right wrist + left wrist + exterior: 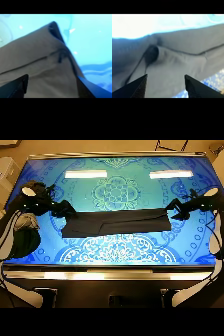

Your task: Fold the clothes and pants, and hang the long-sleeved shirts on hangers.

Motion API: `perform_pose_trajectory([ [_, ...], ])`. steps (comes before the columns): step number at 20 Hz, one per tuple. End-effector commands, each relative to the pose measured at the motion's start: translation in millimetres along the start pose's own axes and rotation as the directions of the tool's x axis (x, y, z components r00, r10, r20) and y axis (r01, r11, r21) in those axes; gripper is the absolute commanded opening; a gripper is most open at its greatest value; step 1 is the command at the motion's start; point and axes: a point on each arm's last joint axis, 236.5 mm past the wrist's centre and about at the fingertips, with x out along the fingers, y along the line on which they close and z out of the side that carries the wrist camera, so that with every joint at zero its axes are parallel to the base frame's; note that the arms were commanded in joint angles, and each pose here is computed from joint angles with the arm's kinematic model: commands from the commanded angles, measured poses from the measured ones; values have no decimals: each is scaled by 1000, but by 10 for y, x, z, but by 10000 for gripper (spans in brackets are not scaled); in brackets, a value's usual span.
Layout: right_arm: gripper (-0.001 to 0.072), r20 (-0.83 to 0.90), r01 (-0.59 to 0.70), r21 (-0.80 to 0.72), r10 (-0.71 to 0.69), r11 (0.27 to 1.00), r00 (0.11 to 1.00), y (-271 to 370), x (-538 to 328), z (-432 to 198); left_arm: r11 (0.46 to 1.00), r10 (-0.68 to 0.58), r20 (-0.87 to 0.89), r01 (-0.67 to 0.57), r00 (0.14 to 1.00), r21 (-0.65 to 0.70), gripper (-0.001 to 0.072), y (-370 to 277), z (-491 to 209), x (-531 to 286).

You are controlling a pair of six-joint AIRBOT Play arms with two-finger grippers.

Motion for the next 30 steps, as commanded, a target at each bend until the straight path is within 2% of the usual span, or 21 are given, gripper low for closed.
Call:
perform_pose_trajectory([
  [1, 714, -62, 15, 40, -13, 999, 998, -352, -83, -69, 1000, -9, 16, 9, 1000, 24, 528, -109, -54, -330],
  [5, 718, -111, -77, 9, 78, 997, 991, -202, 213, -90, 994, -13, 74, 5, 997, 107, 527, -474, -82, -582],
  [9, 698, -169, -74, -9, 71, 997, 983, -87, 553, -189, 983, -24, 84, 8, 996, 182, 527, -811, -179, -634],
  [10, 612, -180, -70, -27, 64, 997, 981, -18, 618, -226, 980, -27, 84, 10, 996, 199, 527, -888, -201, -622],
  [11, 441, -192, -74, -54, 62, 996, 979, 57, 656, -267, 976, -30, 90, 10, 995, 217, 526, -970, -205, -597],
  [12, 181, -205, -89, -80, 71, 993, 976, 148, 666, -314, 972, -34, 105, 8, 994, 233, 520, -1044, -181, -553],
  [13, 41, -215, -113, -93, 91, 989, 972, 259, 634, -358, 969, -38, 127, 6, 991, 247, 516, -1114, -134, -497],
  [14, 41, -215, -145, -119, 117, 982, 970, 375, 559, -382, 965, -44, 159, 1, 986, 261, 435, -1196, -61, -415],
  [16, 37, -202, -205, -155, 172, 967, 964, 683, 297, -450, 956, -60, 211, -5, 976, 292, 83, -1398, 39, -181],
  [17, 37, -189, -223, -184, 188, 957, 964, 841, 135, -497, 950, -69, 227, -6, 971, 312, 27, -1523, 55, 10],
  [19, 37, -154, -236, -260, 201, 936, 967, 1195, -220, -655, 939, -75, 175, 10, 982, 344, 27, -1715, -102, 517],
  [23, 39, -60, -231, -389, 226, 892, 972, 1928, -889, -1154, 968, -85, -20, 87, 996, 235, 27, -1864, -662, 1493],
  [26, 39, -7, -239, -442, 263, 864, 965, 2331, -1260, -1553, 973, -204, -14, 205, 979, 106, 27, -2158, -778, 2006],
  [28, 39, 13, -248, -482, 290, 840, 957, 2538, -1407, -1776, 947, -320, -40, 318, 947, -34, 27, -2459, -982, 2280],
  [30, 39, 34, -256, -515, 318, 818, 948, 2690, -1501, -1903, 921, -379, -61, 370, 923, -121, 26, -2673, -1234, 2546],
])
